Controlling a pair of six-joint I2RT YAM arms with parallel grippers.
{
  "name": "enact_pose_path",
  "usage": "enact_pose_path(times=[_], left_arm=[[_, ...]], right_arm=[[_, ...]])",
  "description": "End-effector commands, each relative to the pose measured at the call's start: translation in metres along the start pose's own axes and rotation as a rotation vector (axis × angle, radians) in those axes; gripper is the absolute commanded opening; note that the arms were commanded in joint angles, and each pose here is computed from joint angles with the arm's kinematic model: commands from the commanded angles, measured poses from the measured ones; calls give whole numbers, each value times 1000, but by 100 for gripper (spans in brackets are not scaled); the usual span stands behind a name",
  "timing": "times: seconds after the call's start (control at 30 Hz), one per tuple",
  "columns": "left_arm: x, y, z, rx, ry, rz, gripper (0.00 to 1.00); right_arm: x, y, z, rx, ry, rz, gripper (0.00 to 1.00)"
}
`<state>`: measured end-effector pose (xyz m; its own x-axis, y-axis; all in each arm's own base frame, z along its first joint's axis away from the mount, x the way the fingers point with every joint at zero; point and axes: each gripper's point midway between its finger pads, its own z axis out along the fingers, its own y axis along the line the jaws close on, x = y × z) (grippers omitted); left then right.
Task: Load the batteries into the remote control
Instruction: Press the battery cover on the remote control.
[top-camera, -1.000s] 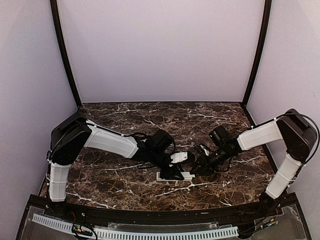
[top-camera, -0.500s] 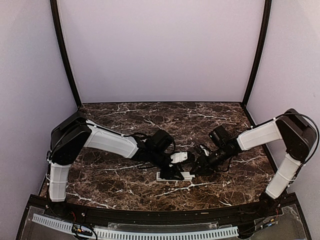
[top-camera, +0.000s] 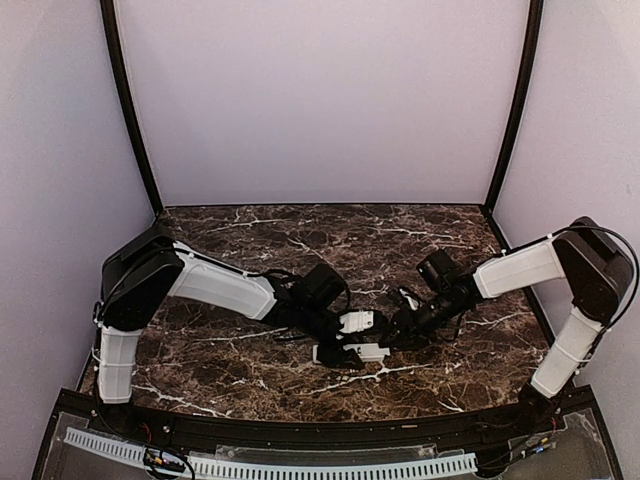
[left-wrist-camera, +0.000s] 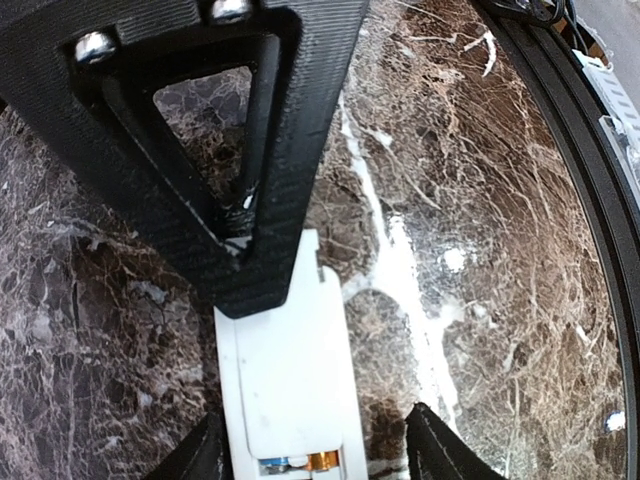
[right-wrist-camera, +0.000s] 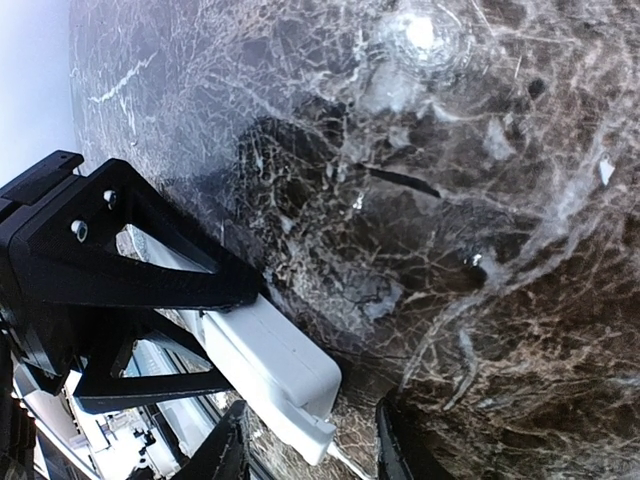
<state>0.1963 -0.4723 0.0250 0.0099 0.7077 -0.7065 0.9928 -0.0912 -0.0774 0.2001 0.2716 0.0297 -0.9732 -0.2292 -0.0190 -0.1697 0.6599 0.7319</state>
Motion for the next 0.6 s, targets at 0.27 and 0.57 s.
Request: enact_pose_path(times=[0.27,0.57], left_arm=[[22,-8,-43,-45,114,11,61],[58,-11,-71,-122,235,-30,62]], right_arm=[[-12,20,-37,103,-70,-75,42],[-7,5,-55,244,-101,5,23]])
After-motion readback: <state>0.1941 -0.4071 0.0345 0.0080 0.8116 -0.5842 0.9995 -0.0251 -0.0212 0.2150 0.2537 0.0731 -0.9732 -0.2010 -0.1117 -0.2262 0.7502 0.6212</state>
